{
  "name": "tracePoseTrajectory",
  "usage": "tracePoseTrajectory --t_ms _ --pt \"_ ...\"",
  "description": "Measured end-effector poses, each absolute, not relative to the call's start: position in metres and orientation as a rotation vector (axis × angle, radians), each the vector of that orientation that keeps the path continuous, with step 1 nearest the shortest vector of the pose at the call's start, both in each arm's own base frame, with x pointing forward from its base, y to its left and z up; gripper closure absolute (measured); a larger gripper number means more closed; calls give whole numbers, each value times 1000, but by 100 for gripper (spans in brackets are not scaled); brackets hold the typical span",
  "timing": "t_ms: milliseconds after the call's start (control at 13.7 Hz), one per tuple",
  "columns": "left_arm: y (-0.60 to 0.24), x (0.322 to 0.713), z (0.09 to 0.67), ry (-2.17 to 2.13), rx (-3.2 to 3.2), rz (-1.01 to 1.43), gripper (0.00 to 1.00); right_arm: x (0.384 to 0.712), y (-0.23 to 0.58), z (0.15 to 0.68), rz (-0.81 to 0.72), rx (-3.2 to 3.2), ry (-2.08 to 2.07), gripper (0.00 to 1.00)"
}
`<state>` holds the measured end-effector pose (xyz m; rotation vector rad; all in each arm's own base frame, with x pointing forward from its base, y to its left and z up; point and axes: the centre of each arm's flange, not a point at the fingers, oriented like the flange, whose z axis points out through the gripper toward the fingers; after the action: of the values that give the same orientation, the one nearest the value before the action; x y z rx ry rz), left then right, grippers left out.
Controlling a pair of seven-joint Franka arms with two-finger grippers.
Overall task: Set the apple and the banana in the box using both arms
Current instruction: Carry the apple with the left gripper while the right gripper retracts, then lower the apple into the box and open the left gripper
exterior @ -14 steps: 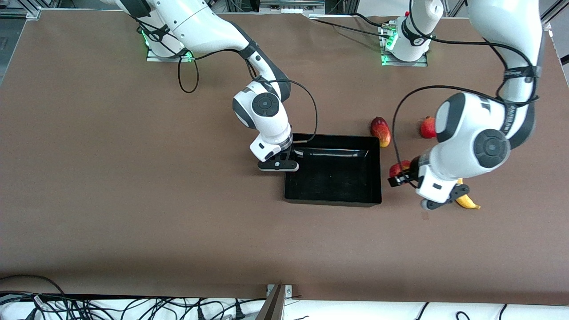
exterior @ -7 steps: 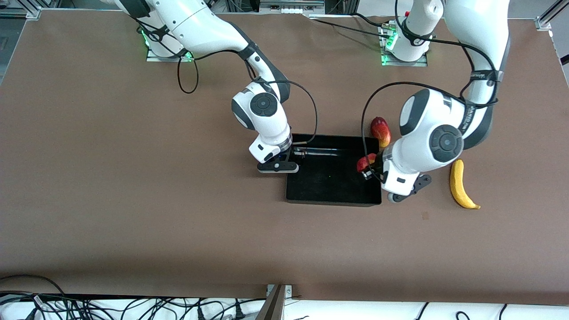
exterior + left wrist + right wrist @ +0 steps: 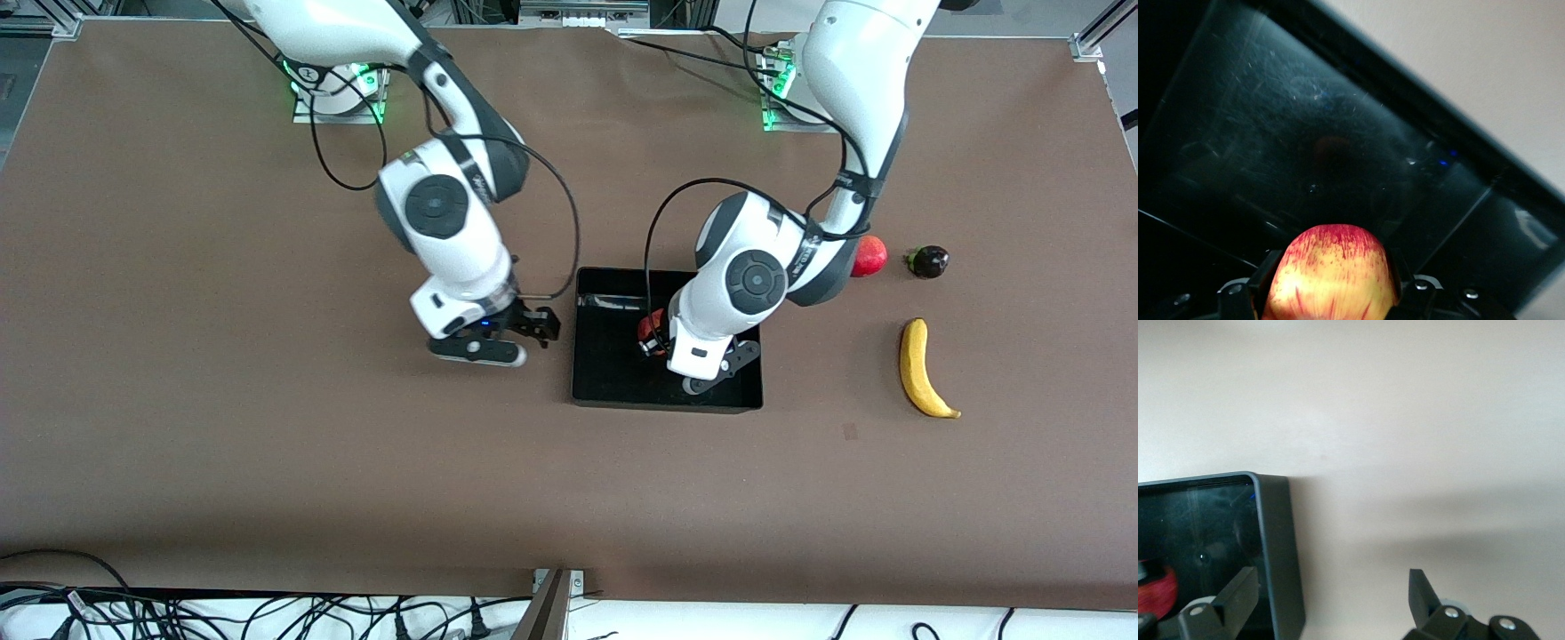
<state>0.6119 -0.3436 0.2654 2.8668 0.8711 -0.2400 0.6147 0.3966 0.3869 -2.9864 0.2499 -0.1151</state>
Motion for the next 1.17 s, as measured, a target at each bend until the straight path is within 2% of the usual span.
tracePoseTrajectory --t_ms 439,805,1171 --pt "-352 580 200 746 3035 -233 31 652 226 474 -35 -3064 297 0" --pt "-382 553 192 642 3064 -267 31 635 107 526 156 -3141 159 0" --pt "-387 542 185 546 3115 -238 31 607 51 570 221 -3110 187 0"
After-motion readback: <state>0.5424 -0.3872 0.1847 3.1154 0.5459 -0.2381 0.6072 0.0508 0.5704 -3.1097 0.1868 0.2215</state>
